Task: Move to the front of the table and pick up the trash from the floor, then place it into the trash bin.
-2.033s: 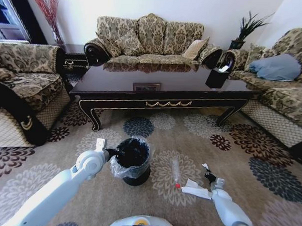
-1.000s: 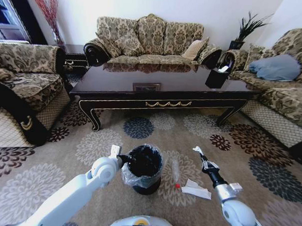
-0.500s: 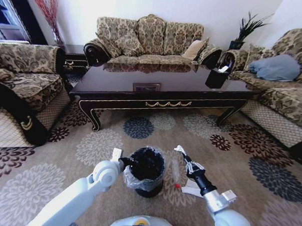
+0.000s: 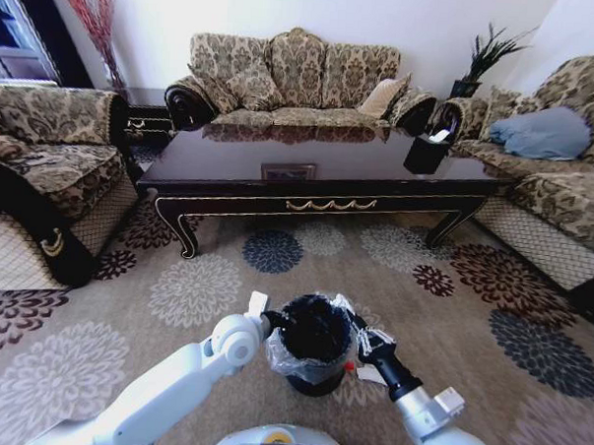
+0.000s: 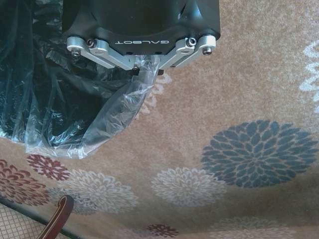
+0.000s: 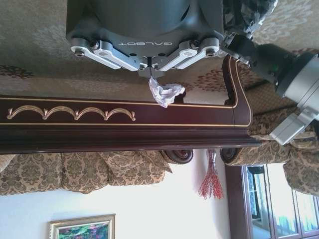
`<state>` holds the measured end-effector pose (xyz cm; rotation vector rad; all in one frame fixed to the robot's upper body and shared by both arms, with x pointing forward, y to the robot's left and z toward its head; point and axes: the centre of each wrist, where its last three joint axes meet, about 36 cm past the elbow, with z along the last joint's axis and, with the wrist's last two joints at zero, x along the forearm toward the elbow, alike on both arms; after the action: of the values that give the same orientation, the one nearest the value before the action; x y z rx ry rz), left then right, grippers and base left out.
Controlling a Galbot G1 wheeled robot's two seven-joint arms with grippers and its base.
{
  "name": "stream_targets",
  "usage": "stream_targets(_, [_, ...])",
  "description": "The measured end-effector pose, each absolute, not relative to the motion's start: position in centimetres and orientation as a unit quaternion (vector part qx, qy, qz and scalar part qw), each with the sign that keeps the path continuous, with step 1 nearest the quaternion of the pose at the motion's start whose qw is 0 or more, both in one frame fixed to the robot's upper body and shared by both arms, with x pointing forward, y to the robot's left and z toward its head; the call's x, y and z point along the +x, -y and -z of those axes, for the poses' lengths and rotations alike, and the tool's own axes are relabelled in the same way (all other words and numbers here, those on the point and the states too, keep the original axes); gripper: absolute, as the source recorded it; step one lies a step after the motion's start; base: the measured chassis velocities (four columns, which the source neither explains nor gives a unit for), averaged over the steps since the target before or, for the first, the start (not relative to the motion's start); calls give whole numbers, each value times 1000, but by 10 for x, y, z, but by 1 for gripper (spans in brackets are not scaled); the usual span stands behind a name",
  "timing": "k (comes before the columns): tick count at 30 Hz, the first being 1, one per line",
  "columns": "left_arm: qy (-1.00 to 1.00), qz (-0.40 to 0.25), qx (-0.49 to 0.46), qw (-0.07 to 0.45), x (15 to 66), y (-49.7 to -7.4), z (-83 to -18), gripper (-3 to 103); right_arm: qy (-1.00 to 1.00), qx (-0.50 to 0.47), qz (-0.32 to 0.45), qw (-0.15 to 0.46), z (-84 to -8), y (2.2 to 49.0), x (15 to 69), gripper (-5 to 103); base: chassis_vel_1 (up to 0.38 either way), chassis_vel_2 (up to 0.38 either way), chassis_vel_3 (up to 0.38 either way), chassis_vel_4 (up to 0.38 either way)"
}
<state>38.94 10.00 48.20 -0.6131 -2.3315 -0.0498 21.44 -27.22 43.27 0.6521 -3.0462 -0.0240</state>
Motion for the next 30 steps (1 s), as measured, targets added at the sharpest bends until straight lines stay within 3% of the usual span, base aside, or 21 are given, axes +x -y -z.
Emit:
stream_targets(13, [902,19,-236,361,385,-101,-479,3,971,235,-30,22,-417,266,201,-1,0,0,0,0])
stream_targets(18, [902,17,-234,362,381,-102,-476,3,969,245,-31,29,-413,262,194,20,0,0,0,0])
stream_targets(19, [902,17,-234,362,381,-102,-476,3,969,245,-31,29,-413,262,194,20,0,0,0,0])
stream_targets(22, [902,16,-232,364,379,-103,-474,3,969,245,-30,31,-412,262,193,37,0,0,0,0])
stream_targets(23, [902,16,-232,364,379,-103,-474,3,969,245,-30,31,-412,262,193,37,0,0,0,0])
stream_targets(26, [901,15,-231,366,377,-104,-473,3,969,243,-28,33,-411,261,192,52,0,0,0,0])
stream_targets(28, [901,15,-231,366,377,-104,-473,3,969,243,-28,33,-411,261,192,52,0,0,0,0])
stream_targets(30, [902,16,-228,365,377,-107,-473,3,969,242,-26,33,-411,261,192,63,0,0,0,0])
